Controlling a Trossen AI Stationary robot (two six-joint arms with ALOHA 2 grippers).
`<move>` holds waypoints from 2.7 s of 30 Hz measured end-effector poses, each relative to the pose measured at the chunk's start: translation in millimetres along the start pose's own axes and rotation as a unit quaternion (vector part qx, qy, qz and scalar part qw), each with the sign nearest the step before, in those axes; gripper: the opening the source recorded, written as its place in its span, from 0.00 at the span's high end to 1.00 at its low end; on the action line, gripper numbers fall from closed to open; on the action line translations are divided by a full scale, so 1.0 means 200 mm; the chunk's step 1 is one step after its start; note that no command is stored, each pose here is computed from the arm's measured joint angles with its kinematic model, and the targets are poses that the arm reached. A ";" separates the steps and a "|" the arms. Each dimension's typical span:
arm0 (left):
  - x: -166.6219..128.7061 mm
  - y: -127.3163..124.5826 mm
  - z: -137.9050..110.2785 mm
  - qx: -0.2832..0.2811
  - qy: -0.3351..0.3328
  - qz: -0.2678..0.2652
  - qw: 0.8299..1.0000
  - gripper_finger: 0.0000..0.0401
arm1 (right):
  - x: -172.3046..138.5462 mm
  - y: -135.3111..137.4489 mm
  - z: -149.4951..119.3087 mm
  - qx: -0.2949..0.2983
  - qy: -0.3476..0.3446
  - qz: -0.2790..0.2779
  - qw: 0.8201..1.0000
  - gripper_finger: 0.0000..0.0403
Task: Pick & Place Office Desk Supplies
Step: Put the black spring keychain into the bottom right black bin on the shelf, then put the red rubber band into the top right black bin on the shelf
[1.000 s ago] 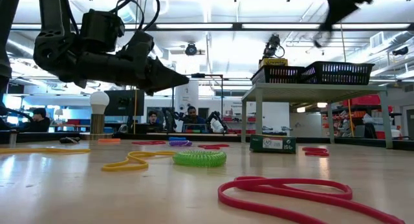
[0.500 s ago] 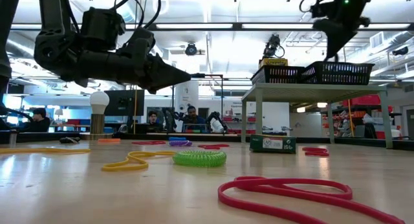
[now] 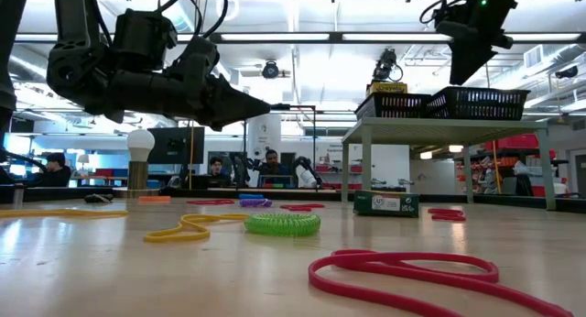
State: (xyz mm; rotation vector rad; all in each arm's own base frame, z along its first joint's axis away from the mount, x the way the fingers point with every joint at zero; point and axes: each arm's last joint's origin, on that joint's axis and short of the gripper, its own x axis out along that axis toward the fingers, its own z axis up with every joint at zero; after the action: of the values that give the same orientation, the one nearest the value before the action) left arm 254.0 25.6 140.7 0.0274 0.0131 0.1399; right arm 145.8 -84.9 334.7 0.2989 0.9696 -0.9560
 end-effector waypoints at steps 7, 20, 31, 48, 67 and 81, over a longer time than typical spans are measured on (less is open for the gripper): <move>0.00 0.00 0.00 -0.014 0.000 0.002 1.000 0.93 | -0.02 -0.01 0.01 -0.016 -0.016 -0.032 0.999 0.63; 0.01 0.01 0.02 -0.029 -0.009 0.026 0.999 0.95 | -0.16 0.23 -0.07 -0.108 -0.113 0.092 0.983 0.98; 0.05 0.05 0.08 -0.068 -0.052 0.016 0.996 0.99 | -0.21 0.57 -0.34 -0.162 -0.197 0.183 0.949 0.98; 0.17 0.06 0.19 -0.136 -0.021 -0.094 0.986 0.99 | 0.08 0.76 -0.65 -0.091 -0.283 0.313 0.902 0.99; 0.02 0.32 0.25 -0.086 0.409 0.182 0.890 0.79 | 0.09 0.76 -0.66 -0.118 -0.278 0.311 0.901 0.97; 0.12 0.59 0.01 -0.128 0.471 0.211 0.847 0.60 | 0.09 0.76 -0.66 -0.118 -0.278 0.312 0.901 0.97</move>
State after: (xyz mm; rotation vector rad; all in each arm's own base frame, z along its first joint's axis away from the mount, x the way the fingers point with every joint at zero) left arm 260.7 145.0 145.1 -0.3139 0.9846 0.5869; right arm 196.3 71.9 218.4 0.1032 0.4001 -0.2885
